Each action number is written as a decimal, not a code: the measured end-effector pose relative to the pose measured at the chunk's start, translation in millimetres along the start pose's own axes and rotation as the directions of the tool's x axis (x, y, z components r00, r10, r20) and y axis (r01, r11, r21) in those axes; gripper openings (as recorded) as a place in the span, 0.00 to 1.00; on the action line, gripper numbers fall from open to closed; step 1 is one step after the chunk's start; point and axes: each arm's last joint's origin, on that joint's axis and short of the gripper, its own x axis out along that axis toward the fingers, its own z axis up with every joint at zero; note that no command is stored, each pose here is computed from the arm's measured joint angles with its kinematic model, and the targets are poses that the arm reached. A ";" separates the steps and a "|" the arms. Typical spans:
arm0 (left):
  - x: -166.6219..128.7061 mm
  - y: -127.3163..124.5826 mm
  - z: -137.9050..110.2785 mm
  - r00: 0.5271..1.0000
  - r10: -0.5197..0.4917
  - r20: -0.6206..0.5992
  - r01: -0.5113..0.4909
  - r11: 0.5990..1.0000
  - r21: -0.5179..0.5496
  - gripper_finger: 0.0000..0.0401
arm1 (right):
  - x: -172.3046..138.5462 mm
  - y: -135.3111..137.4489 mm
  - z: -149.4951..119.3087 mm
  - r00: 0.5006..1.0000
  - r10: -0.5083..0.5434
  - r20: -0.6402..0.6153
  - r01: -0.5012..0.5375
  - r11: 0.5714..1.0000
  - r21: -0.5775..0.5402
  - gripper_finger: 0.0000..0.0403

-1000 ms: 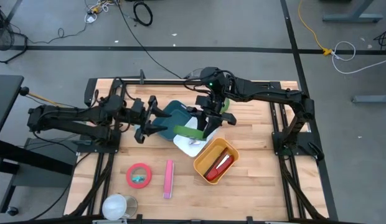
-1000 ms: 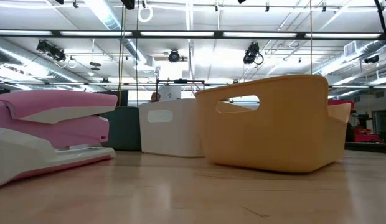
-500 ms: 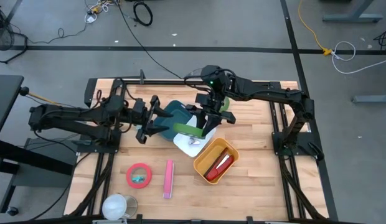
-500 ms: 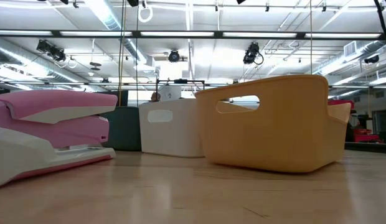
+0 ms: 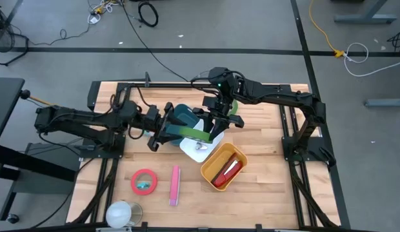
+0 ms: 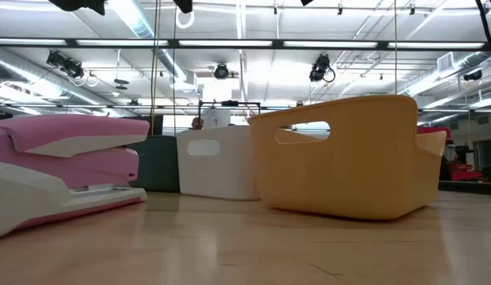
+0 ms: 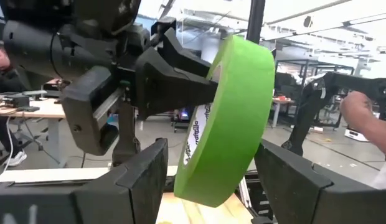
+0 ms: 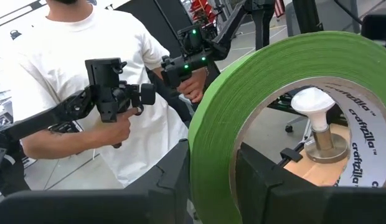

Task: Pick and place Stapler, Stapler remover, tape
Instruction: Put the green tape into the blue bin

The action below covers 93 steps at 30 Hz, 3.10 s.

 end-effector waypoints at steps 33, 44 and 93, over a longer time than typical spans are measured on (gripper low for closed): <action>5.1 0.9 -2.1 0.999 -0.039 0.027 0.039 0.999 0.016 0.33 | -0.5 -0.3 -0.1 1.000 0.000 0.000 0.000 1.000 0.001 0.25; 5.1 0.9 -2.2 0.999 -0.039 0.027 0.039 0.999 0.016 0.32 | -0.5 -0.3 -0.1 1.000 -0.001 0.000 0.001 1.000 0.001 0.25; -1.8 24.0 -20.1 0.971 0.179 -0.160 -0.185 0.982 -0.022 0.30 | -87.9 32.3 30.2 0.989 -0.093 0.112 0.097 0.995 -0.034 0.44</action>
